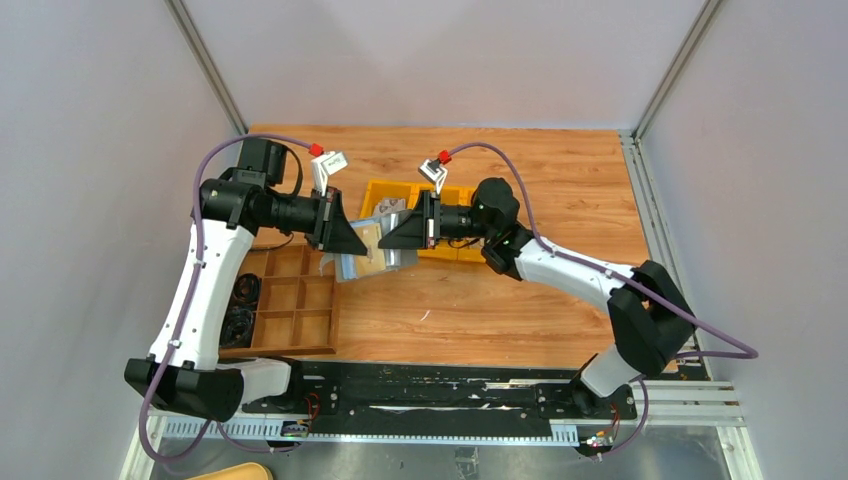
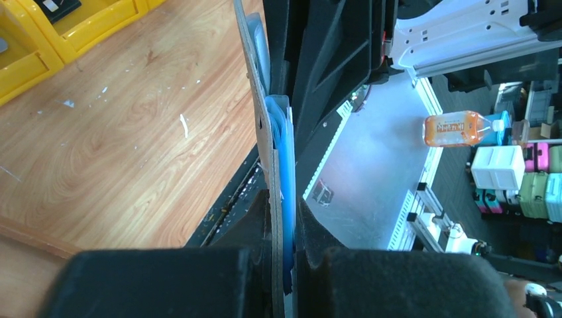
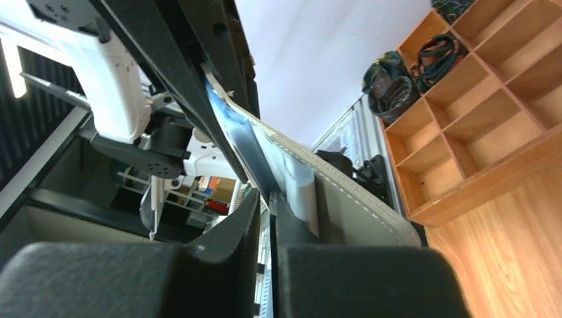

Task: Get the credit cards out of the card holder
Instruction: Remove the credit card from the card holder, then place the credit card in the storage box, then remove the credit card from the card holder.

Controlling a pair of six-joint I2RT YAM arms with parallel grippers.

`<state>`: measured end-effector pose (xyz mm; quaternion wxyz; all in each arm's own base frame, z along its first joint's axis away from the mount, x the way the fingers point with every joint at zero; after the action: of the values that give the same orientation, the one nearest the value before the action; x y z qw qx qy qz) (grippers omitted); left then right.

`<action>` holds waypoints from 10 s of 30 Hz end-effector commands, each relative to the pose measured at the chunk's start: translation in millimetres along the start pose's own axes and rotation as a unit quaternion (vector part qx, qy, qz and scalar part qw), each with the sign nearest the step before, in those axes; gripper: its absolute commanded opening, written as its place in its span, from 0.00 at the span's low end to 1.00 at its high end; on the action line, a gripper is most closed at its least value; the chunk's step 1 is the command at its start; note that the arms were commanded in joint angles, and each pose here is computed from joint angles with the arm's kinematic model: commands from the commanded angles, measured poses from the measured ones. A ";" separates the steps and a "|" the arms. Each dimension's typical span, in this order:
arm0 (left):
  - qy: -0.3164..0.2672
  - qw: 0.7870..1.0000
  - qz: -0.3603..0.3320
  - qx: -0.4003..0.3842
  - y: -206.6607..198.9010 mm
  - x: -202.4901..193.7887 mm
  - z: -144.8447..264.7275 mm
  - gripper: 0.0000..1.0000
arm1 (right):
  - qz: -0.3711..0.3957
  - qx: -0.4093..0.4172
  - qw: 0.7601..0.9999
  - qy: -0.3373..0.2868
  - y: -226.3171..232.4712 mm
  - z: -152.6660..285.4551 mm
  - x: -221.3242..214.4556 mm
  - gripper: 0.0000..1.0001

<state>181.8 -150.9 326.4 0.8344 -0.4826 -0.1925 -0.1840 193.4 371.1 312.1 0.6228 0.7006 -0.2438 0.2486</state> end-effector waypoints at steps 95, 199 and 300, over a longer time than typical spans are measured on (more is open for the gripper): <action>-0.049 0.997 -0.039 0.041 6.6 10.7 21.4 0.00 | 0.012 -0.521 0.852 -0.052 -172.3 224.6 14.1 0.00; -0.064 0.996 -0.055 0.023 -14.0 0.2 28.5 0.33 | 0.170 -0.094 0.977 -0.089 27.0 4.1 18.2 0.00; -0.087 0.991 -0.095 0.036 -32.1 -6.5 41.4 0.00 | 0.185 -0.062 0.979 -0.057 24.7 -52.5 -4.6 0.43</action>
<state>165.7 -118.8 351.7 0.8372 -0.3967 -0.3185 -0.2007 175.3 415.7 313.4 0.6218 0.6019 -0.4038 0.2967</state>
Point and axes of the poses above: each gripper's point midway between its finger pads, its own z axis back along the fingers, its own y axis along the line the jaws close on, x = y × z, the point moved 3 cm from there along z, back along the fingers, and after that the axes turned 9 degrees about z, right-handed, at the moved point
